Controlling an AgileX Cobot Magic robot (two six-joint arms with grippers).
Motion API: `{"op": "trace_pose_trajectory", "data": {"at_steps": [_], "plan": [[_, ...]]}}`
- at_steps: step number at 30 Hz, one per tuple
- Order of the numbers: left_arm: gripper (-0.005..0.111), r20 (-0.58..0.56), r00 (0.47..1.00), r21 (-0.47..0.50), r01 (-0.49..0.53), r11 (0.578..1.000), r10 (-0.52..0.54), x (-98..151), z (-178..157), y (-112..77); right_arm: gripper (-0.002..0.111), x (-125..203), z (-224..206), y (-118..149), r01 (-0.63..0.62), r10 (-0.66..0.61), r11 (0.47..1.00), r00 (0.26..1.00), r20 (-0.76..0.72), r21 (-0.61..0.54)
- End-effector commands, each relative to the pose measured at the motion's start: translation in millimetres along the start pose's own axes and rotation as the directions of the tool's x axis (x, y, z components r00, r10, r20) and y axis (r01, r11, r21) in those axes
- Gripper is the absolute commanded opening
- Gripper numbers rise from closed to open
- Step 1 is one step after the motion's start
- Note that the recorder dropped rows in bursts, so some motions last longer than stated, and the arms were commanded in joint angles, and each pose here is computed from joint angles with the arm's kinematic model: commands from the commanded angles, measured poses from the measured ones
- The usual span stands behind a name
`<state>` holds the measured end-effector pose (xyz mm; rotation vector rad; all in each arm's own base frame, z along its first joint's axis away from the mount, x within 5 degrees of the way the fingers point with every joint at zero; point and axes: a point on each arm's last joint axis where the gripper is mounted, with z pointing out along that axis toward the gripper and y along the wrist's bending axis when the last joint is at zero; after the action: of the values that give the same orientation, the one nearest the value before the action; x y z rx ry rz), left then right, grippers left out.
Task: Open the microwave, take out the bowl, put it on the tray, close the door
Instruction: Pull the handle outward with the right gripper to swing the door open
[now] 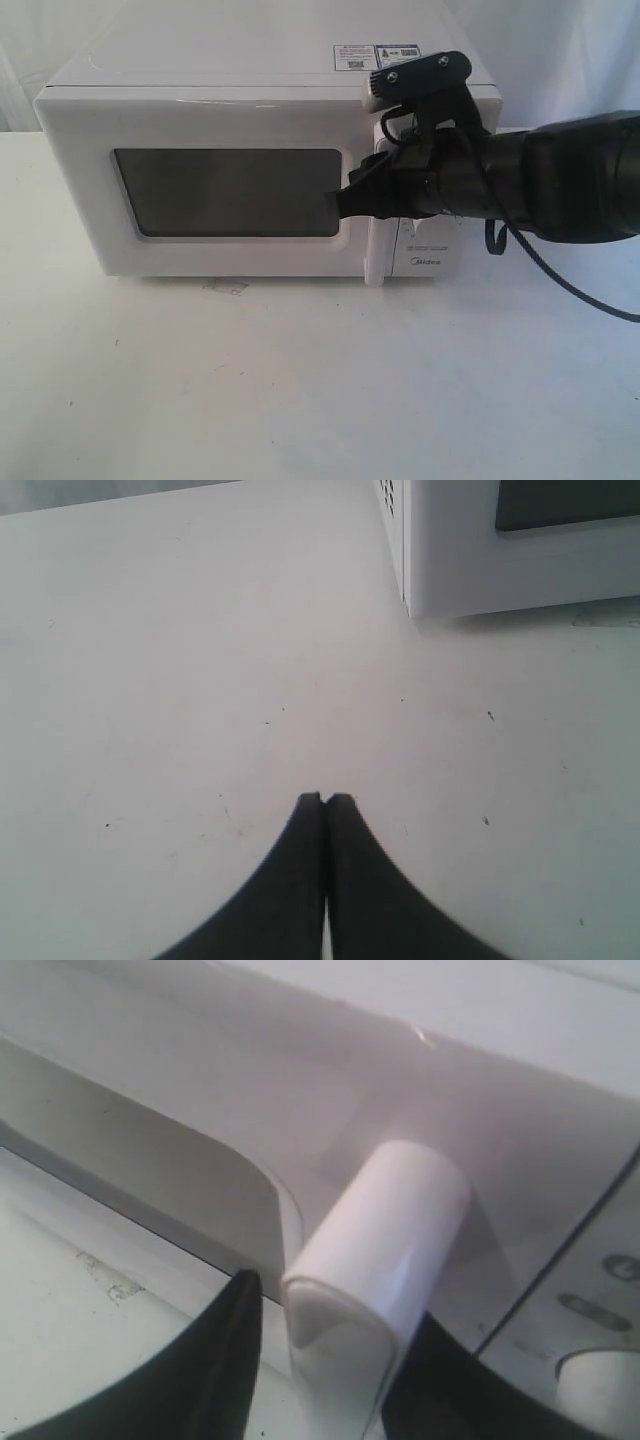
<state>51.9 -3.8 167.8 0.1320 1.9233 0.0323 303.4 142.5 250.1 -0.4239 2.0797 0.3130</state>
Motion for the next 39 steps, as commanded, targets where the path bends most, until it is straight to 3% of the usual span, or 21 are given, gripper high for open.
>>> {"op": "trace_pose_trajectory", "data": {"at_steps": [1,4,10,17,26,32,39], "plan": [[0.0,-0.003,1.0,0.004,0.007,1.0,-0.007,1,0,-0.4,0.035,-1,7,2,-0.02,0.02,1.0,1.0,-0.005,0.005],[0.0,-0.003,1.0,0.004,0.007,1.0,-0.007,1,0,-0.4,0.028,-5,6,1,-0.031,0.031,0.999,1.0,0.006,0.018],[0.0,-0.003,1.0,0.004,0.007,1.0,-0.007,1,0,-0.4,0.0,-8,6,1,-0.03,0.03,0.999,0.999,0.014,0.018],[0.0,-0.003,1.0,0.004,0.007,1.0,-0.007,1,0,-0.4,0.0,-13,-1,2,-0.022,0.021,1.0,0.999,0.036,0.011],[0.0,-0.003,1.0,0.004,0.007,1.0,-0.007,1,0,-0.4,0.0,-8,-16,19,-0.007,0.015,0.984,0.999,0.044,-0.18],[0.0,-0.003,1.0,0.004,0.007,1.0,-0.007,1,0,-0.4,0.0,-6,-23,39,0.118,-0.09,0.911,0.992,0.09,-0.394],[0.0,-0.003,1.0,0.004,0.007,1.0,-0.007,1,0,-0.4,0.0,-6,-26,45,0.165,-0.121,0.874,0.985,0.123,-0.458]]}}
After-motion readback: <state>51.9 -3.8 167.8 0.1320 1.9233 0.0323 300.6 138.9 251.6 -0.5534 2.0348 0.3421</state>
